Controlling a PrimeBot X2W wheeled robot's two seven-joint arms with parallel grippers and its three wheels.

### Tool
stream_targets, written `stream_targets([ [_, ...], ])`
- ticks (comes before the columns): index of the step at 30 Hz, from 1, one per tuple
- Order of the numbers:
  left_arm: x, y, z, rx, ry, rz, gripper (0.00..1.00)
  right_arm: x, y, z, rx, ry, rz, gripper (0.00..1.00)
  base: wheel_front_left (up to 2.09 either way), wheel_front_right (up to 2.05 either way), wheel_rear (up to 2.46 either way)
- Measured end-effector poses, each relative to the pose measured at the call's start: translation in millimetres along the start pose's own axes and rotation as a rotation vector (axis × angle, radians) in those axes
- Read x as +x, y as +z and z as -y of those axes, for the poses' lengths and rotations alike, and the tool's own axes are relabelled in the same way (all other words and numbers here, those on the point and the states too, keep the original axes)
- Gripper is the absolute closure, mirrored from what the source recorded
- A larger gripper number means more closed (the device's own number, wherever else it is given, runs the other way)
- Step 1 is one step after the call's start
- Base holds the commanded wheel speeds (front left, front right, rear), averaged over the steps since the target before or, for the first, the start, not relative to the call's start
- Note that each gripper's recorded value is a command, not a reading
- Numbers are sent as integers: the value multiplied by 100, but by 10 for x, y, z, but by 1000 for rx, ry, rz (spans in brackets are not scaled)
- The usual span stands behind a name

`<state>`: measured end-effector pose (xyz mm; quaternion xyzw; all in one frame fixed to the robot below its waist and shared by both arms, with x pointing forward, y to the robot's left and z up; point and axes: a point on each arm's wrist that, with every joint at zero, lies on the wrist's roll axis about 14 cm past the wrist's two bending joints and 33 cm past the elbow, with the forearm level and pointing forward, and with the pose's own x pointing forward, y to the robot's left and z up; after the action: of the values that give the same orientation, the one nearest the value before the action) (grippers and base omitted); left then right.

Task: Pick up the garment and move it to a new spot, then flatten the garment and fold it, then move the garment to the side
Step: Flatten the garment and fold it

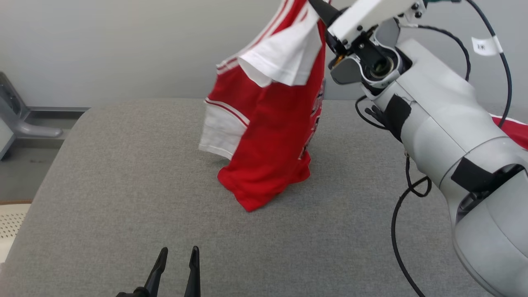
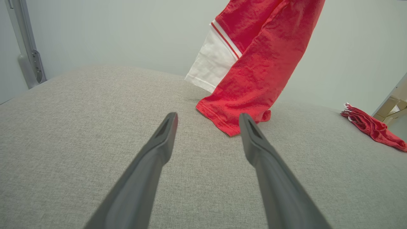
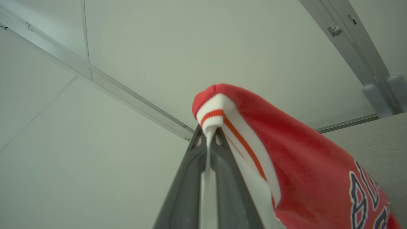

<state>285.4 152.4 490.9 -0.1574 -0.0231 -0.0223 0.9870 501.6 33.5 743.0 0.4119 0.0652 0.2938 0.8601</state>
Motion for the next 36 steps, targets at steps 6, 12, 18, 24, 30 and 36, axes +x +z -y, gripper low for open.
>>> stream_targets([
  [6,48,-44,-6,11,-6,-19,0,-231,-108,834,44,-201,36,100,0,0,0],
  [12,120,-101,42,13,-31,-42,0,-1008,-348,2166,62,-505,49,100,0,0,0],
  [18,203,-167,79,15,-55,-67,0,-1373,-540,2644,38,-624,38,100,0,0,0],
  [24,309,-187,94,20,-71,-75,0,-1546,-583,2901,20,-687,50,100,0,0,0],
  [30,331,-208,69,26,-69,-83,0,-1813,-512,3176,71,-771,84,100,0,0,0],
  [36,338,-224,41,28,-62,-89,0,-2112,-488,3418,61,-849,67,100,0,0,0],
])
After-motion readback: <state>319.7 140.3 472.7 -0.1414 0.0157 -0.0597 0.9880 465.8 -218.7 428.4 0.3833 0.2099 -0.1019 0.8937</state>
